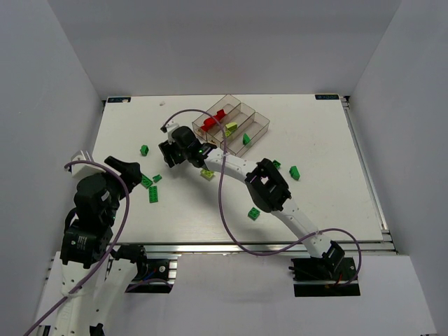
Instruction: Sort the legos into containers by color
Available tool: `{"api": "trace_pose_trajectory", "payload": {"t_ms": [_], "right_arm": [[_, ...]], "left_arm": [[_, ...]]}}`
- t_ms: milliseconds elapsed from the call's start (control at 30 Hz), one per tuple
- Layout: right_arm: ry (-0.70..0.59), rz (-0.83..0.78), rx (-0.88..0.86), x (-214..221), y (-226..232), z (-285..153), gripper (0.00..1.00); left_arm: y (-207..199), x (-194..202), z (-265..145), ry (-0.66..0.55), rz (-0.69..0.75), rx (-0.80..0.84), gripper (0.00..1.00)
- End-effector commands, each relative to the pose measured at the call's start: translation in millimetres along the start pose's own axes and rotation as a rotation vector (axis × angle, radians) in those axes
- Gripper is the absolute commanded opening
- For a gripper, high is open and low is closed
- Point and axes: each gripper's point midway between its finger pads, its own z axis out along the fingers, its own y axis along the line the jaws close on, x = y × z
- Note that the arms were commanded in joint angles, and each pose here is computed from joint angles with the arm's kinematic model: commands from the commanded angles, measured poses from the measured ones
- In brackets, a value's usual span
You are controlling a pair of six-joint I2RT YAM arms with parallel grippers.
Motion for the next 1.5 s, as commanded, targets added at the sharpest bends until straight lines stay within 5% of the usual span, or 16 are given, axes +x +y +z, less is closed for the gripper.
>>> {"api": "trace_pose_trajectory", "payload": {"t_ms": [0, 200, 600, 1033, 1467], "right_arm": [[-0.096, -0.009, 0.017, -31.8, -2.7, -0.1, 0.67], [-0.128, -0.028, -0.038, -42.6, 7.2, -2.2, 0.54], [-0.147, -0.072, -0.161, -62.4, 20.8, -20.5, 0.07], [-0.19, -0.07, -0.565, -144.3, 10.9, -187.2, 0.0], [-0.123, 0.598, -0.674, -125.5, -33.9, -316.7, 0.0]], "left_arm": [[4.0, -1.5, 0.9, -0.011, 0.014, -0.018, 0.82], [6.1, -0.3, 0.6, -0.01, 0.016, -0.025, 0.82], [0.0, 7.9, 3.2, 0.012, -0.02, 0.015, 0.82], [-62.3, 16.1, 15.1, 0.035, -0.144, 0.341, 0.83], [-149.2, 66.3, 38.4, 0.258, 0.007, 0.791, 0.83]]}}
